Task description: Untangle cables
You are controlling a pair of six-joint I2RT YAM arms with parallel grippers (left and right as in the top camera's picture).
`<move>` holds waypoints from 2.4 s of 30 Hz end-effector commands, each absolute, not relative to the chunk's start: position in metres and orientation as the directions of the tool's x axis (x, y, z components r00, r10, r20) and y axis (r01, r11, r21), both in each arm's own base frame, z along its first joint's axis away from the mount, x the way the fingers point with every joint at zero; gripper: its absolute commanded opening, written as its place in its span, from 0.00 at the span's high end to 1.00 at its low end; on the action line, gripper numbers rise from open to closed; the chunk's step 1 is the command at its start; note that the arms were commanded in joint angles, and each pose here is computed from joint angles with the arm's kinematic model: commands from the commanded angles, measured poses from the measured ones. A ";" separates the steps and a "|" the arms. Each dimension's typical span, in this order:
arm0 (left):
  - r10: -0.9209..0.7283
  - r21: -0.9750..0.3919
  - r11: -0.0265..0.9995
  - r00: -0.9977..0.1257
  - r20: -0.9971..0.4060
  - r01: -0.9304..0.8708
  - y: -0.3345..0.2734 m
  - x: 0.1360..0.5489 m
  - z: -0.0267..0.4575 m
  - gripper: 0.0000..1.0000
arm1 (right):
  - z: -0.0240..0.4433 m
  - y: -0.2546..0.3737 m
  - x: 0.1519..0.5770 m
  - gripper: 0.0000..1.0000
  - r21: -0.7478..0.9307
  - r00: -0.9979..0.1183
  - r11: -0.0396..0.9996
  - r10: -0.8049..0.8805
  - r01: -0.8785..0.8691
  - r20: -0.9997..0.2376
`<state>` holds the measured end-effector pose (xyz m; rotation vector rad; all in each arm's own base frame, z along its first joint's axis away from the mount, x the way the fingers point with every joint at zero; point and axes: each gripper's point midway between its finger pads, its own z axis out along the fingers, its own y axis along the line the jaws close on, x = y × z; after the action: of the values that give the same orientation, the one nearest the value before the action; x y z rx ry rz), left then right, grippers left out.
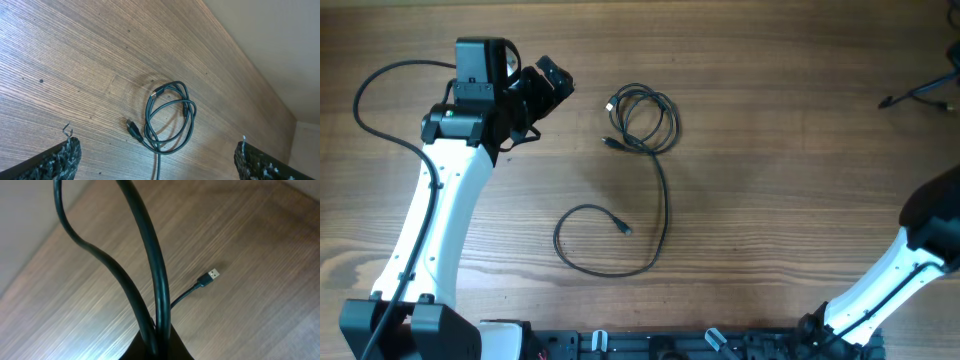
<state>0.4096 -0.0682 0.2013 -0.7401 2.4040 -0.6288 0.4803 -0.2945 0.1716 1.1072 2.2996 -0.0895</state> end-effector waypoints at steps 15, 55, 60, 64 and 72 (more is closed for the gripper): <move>-0.597 -0.546 0.761 -0.708 -0.377 -0.351 -0.067 0.411 0.200 0.01 | 0.085 -0.305 0.476 0.14 0.119 -0.506 0.590 0.765 0.798 -0.398; -0.410 -0.459 0.864 -0.818 -0.403 -0.207 -0.096 0.396 0.184 0.17 | 0.268 -0.035 0.499 0.10 0.376 -0.820 0.925 0.178 -0.048 -0.544; -0.337 -0.422 0.887 -0.885 -0.320 -0.185 -0.126 0.385 0.151 0.27 | 0.262 -0.019 0.501 0.10 0.350 -0.834 0.936 0.174 -0.025 -0.524; -0.267 -0.392 0.907 -0.932 -0.245 -0.156 -0.160 0.374 0.118 0.29 | 0.261 -0.011 0.499 0.10 0.353 -0.841 0.935 0.164 -0.034 -0.515; -0.295 -0.326 0.910 -0.952 -0.078 -0.255 -0.216 0.347 0.053 0.39 | 0.257 -0.010 0.494 0.10 0.358 -0.856 0.934 0.164 -0.026 -0.490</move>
<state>0.3559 -0.2023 0.0760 -0.3313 2.8976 -0.5232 0.4925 -0.0104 0.2713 0.0799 2.5185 0.4845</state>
